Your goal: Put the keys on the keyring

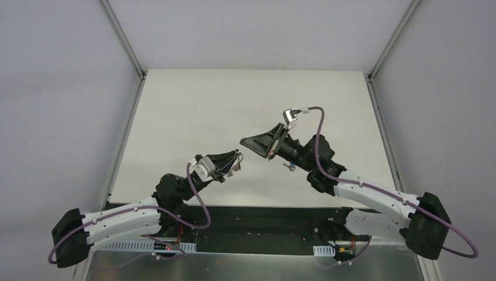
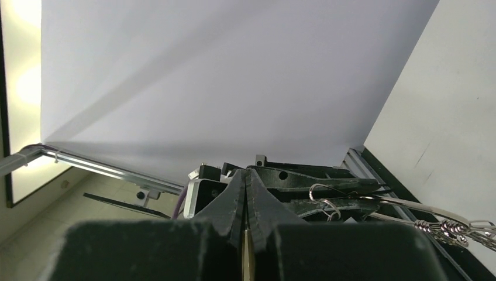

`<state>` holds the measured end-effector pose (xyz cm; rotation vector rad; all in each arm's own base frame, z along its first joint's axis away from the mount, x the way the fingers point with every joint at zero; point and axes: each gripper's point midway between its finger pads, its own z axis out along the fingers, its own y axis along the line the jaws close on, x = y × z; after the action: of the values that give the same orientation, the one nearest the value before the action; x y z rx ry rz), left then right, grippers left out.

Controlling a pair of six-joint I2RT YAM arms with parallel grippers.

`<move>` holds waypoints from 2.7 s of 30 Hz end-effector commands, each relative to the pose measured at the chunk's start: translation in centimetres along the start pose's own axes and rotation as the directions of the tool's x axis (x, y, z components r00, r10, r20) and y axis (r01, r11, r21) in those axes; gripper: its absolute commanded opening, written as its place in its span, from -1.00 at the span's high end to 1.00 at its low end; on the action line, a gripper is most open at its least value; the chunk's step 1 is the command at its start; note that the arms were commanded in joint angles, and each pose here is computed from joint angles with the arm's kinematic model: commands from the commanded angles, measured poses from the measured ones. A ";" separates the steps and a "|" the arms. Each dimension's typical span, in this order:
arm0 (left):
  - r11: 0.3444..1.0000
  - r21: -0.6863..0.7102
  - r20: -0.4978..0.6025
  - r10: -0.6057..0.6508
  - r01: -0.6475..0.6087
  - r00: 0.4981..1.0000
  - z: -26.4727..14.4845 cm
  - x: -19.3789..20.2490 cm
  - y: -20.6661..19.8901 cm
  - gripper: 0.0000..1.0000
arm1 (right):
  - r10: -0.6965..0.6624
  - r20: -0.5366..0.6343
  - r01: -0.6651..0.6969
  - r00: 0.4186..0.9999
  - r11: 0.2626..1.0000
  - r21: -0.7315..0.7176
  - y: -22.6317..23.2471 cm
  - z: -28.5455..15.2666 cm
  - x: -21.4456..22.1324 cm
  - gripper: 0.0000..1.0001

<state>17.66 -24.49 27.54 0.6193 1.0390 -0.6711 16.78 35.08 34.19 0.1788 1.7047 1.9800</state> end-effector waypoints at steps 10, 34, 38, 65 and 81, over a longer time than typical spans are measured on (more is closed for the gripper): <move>0.998 0.059 0.051 -0.041 0.038 0.998 0.5 -2.0 -1.1 1.00 | -0.168 0.018 0.167 0.986 0.984 0.063 0.7 -2.7 -0.6 0.38; 0.974 0.125 -0.045 -0.187 0.191 0.981 0.7 -3.5 -2.6 0.36 | -0.298 -0.087 0.310 0.951 0.913 0.266 -2.8 -5.5 -0.1 0.13; 0.969 0.120 -0.037 -0.214 0.216 0.976 0.8 -4.5 -2.4 0.36 | -0.336 -0.092 0.348 0.937 0.893 0.286 -3.5 -6.4 -0.2 0.05; 0.891 0.151 -0.098 -0.419 0.429 0.903 1.9 -6.6 -3.9 0.46 | -0.729 -0.331 0.776 0.599 0.631 0.014 -5.2 -7.5 4.0 0.04; 0.877 0.202 -0.095 -0.426 0.436 0.900 1.3 -7.6 -4.6 0.47 | -0.908 -0.281 0.921 0.310 0.360 -0.147 -6.1 -6.5 4.6 0.04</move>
<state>13.64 -27.25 30.41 0.6060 1.2818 -1.1145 11.50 31.20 24.37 -0.9422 1.5905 1.0973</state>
